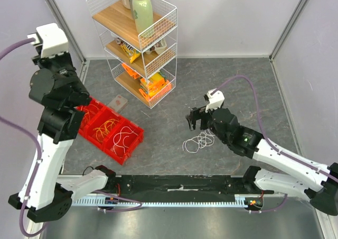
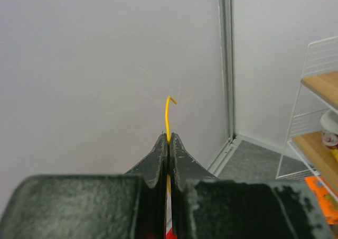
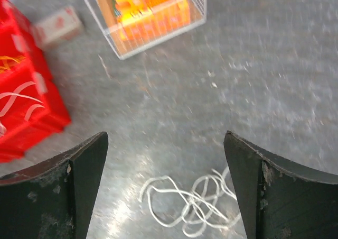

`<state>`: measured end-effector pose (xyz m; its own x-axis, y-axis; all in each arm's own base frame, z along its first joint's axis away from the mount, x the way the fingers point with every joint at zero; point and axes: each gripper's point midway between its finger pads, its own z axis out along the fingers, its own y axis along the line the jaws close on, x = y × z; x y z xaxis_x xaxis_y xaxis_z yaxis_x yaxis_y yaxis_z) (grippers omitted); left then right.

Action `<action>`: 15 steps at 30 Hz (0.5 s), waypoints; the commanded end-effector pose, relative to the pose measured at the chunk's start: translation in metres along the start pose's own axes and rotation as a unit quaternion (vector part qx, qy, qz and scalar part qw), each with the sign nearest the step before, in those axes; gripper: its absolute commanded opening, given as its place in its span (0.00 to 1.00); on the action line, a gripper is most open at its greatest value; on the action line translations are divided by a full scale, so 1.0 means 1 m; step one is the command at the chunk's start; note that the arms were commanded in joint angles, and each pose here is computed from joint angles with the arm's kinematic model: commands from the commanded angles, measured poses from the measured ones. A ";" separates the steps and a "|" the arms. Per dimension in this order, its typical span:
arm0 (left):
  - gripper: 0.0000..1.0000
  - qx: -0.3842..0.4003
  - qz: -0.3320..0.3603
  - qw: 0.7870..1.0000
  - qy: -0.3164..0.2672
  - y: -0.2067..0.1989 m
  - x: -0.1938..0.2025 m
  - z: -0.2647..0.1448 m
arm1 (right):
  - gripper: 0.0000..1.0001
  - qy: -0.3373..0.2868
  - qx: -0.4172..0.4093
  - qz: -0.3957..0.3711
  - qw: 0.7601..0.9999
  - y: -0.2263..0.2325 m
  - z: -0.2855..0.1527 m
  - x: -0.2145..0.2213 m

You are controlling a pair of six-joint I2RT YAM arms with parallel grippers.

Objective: Untangle the cables

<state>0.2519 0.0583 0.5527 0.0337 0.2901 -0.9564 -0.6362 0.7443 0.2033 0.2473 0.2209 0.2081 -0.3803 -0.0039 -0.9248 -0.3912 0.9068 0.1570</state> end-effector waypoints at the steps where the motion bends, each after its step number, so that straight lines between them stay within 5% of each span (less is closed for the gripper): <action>1: 0.02 0.034 -0.093 0.995 -0.010 0.000 -0.014 -0.005 | 0.98 -0.056 -0.084 -0.007 0.995 0.061 -0.002 -0.040; 5: 0.02 0.040 -0.094 0.995 -0.001 0.000 -0.002 -0.010 | 0.86 -0.104 -0.188 -0.003 0.977 0.155 -0.002 -0.054; 15: 0.02 0.050 -0.102 0.993 0.015 0.006 0.013 -0.019 | 0.80 -0.125 -0.281 0.018 0.951 0.326 0.074 -0.045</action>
<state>0.2360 0.0581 0.5422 0.1018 0.1738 -0.9795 -0.5707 0.8167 0.0856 0.1903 0.4968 0.2282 -0.2676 0.0142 -0.9634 -0.7672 0.6017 0.2220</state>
